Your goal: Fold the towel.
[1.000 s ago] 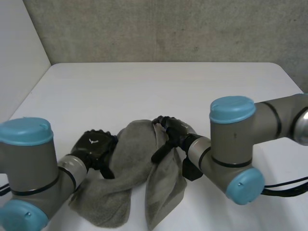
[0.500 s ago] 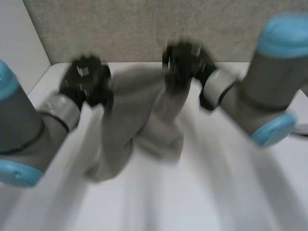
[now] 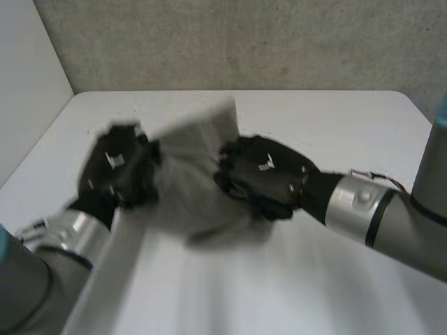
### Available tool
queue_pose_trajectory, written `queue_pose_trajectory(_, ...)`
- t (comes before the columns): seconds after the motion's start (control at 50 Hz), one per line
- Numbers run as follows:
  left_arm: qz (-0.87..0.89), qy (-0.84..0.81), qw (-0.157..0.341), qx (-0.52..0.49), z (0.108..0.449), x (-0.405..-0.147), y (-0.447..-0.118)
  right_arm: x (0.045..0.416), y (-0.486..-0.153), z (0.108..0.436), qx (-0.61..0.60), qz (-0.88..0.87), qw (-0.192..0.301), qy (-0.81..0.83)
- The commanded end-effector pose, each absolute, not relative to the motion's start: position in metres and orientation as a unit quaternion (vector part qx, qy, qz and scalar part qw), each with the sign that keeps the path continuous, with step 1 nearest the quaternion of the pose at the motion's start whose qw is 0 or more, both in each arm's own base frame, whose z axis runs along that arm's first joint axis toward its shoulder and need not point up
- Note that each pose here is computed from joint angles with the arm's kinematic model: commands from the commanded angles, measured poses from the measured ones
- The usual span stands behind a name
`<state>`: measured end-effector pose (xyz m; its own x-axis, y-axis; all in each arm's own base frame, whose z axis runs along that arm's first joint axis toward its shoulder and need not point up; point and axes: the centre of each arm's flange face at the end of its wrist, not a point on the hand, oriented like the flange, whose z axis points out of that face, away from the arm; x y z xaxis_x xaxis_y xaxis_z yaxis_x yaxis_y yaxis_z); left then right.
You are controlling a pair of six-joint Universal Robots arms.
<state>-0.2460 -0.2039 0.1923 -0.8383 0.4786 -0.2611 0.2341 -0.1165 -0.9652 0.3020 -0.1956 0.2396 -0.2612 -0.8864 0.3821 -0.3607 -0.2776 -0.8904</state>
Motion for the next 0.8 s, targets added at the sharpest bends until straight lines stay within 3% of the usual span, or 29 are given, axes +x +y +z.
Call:
queue_pose_trajectory(0.02, 0.636, -0.699, 0.054, -0.323, 0.146, -0.243, -0.195, 0.285, -0.205, 0.22, -0.583, -0.548, 0.141, 0.583)
queue_pose_trajectory(0.12, 0.64, -0.698, 0.049, -0.317, 0.152, -0.241, -0.201, 0.284, -0.204, 0.213, -0.554, -0.532, 0.163, 0.62)
queue_pose_trajectory(0.24, 0.681, -0.667, 0.043, -0.299, 0.186, -0.239, -0.209, 0.283, -0.203, 0.211, -0.504, -0.514, 0.201, 0.664)
queue_pose_trajectory(0.38, 0.697, -0.648, 0.053, -0.302, 0.204, -0.245, -0.217, 0.275, -0.205, 0.201, -0.362, -0.477, 0.271, 0.754)
queue_pose_trajectory(0.42, 0.693, -0.64, 0.076, -0.323, 0.21, -0.253, -0.219, 0.271, -0.209, 0.196, -0.319, -0.472, 0.278, 0.774)
queue_pose_trajectory(0.58, 0.629, -0.652, 0.152, -0.396, 0.195, -0.28, -0.231, 0.254, -0.22, 0.179, -0.15, -0.454, 0.275, 0.834)
queue_pose_trajectory(0.7, 0.589, -0.681, 0.161, -0.405, 0.182, -0.289, -0.247, 0.251, -0.224, 0.169, -0.11, -0.461, 0.254, 0.843)
queue_pose_trajectory(0.8, 0.558, -0.703, 0.163, -0.409, 0.169, -0.296, -0.264, 0.261, -0.219, 0.167, -0.097, -0.462, 0.274, 0.838)
